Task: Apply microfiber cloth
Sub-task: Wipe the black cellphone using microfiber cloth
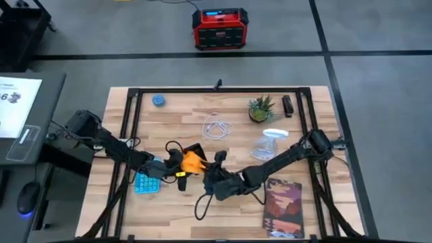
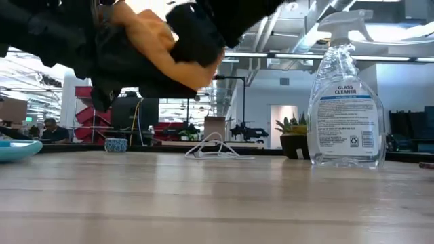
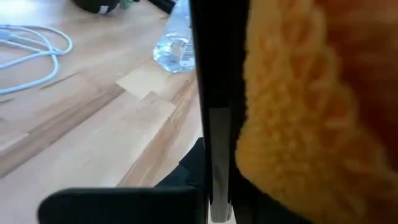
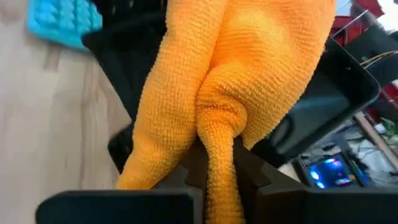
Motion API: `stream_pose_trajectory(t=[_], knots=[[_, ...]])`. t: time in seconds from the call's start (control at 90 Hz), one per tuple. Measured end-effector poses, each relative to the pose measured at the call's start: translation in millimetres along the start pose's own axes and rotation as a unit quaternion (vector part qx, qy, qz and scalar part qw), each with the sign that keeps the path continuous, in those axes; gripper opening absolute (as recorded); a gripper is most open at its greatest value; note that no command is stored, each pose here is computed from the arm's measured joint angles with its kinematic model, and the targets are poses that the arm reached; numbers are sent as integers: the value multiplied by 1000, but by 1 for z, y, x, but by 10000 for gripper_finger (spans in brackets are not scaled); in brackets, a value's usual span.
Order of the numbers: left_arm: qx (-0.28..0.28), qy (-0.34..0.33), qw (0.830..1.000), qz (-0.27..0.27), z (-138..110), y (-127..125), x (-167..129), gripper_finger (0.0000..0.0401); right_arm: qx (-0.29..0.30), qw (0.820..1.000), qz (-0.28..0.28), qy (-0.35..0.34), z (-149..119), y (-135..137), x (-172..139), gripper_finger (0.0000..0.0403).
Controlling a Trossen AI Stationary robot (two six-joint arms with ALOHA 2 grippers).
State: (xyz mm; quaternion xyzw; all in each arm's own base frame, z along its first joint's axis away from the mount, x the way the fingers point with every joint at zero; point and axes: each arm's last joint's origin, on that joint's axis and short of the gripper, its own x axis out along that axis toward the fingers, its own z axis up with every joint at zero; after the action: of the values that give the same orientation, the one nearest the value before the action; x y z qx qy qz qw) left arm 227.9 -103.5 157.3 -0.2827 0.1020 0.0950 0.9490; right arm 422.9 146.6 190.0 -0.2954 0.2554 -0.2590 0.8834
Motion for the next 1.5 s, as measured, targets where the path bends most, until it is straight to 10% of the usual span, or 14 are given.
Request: stream_pose_trajectory(t=[0.222, 0.533, 0.667, 0.911, 1.256, 1.5], knots=[[-9, -2, 1000, -11, 1, -2, 0, 13, 95, 990, -88, -55, 24, -27, 7, 18], [11, 10, 1000, -1, -2, 1, 0, 13, -17, 995, 97, 23, -7, -2, 2, 18], [10, 8, 1000, 0, -2, 1, 0, 13, -69, 993, 90, 29, -8, -5, -5, 20], [-3, -4, 1000, -2, 3, 0, 1, 13, 93, 995, -15, -43, 20, -35, 8, 20], [11, 28, 1000, 0, -3, 3, 1, 13, -15, 980, 197, -7, -1, -27, 17, 20], [3, 21, 1000, 9, -2, 4, 1, 13, 124, 990, 44, -44, 16, -47, 21, 20]])
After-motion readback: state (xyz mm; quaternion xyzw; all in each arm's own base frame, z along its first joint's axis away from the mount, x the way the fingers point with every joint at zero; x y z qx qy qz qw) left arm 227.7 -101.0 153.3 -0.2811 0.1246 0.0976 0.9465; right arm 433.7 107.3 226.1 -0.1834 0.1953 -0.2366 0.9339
